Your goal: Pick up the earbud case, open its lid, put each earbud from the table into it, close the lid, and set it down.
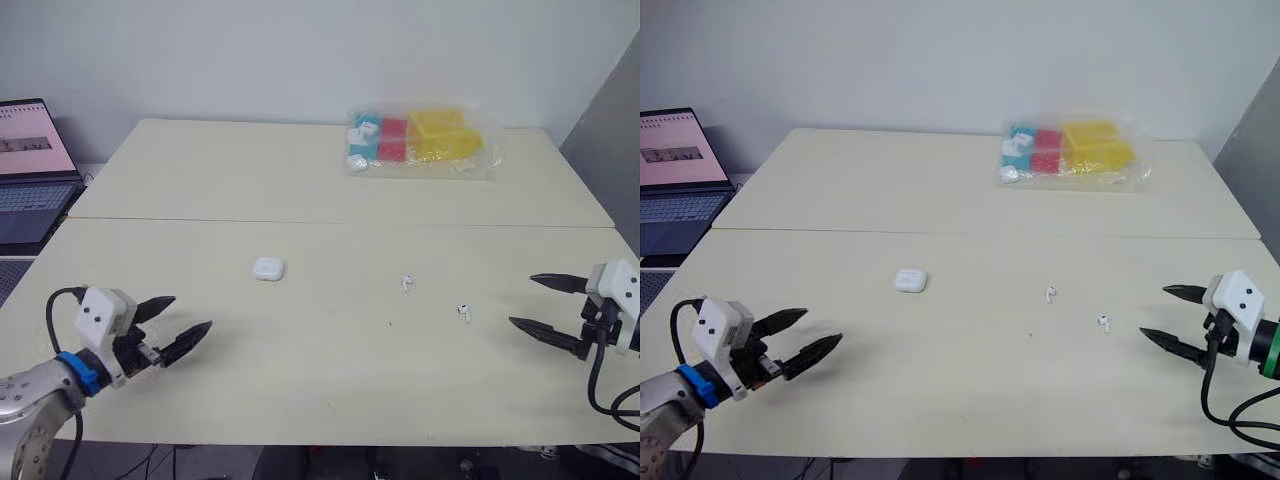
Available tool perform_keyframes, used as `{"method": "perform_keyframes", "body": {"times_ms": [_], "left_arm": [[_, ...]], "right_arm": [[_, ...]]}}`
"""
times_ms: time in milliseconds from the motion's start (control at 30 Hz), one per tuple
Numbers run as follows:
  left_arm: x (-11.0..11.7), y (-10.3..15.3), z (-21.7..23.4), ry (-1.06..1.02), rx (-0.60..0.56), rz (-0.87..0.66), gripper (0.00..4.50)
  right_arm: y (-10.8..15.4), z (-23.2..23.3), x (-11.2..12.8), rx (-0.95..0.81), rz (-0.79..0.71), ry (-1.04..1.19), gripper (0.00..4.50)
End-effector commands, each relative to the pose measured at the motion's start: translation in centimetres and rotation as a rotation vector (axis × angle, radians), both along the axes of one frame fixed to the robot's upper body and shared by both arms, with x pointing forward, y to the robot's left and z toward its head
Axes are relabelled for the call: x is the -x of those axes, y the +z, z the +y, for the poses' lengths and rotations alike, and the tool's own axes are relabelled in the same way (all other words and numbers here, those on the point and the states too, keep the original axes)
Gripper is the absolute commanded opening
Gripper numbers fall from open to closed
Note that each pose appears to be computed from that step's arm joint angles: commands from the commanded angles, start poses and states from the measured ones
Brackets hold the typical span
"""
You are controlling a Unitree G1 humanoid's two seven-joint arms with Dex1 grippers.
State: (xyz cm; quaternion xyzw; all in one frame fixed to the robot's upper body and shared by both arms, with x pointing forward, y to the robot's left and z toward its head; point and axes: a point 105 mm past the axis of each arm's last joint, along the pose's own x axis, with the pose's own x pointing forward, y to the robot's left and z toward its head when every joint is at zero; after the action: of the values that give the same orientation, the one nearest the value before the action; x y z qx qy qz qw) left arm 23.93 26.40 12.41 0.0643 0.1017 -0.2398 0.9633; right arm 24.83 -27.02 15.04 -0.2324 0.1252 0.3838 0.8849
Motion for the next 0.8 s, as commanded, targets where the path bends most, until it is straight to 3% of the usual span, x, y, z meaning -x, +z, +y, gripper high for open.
{"method": "perform_keyframes", "body": {"times_ms": [33, 267, 467, 800], "left_arm": [[-1.1, 0.2, -1.5, 0.081, 0.002, -0.024, 4.50], [-3.6, -0.3, -4.5, 0.197, 0.069, -0.060, 4.50], [-5.7, -1.6, -6.8, 0.273, 0.059, -0.035, 4.50], [-7.7, -3.0, -9.0, 0.335, 0.104, 0.027, 4.50]], "right_arm": [[1.5, 1.1, 0.0, -0.003, -0.050, 0.042, 4.40], [3.4, 5.1, -0.2, -0.031, -0.070, 0.189, 4.40], [5.9, 9.0, -0.8, -0.109, -0.065, 0.291, 4.40], [6.5, 10.6, -0.9, -0.102, -0.046, 0.363, 4.40]]}}
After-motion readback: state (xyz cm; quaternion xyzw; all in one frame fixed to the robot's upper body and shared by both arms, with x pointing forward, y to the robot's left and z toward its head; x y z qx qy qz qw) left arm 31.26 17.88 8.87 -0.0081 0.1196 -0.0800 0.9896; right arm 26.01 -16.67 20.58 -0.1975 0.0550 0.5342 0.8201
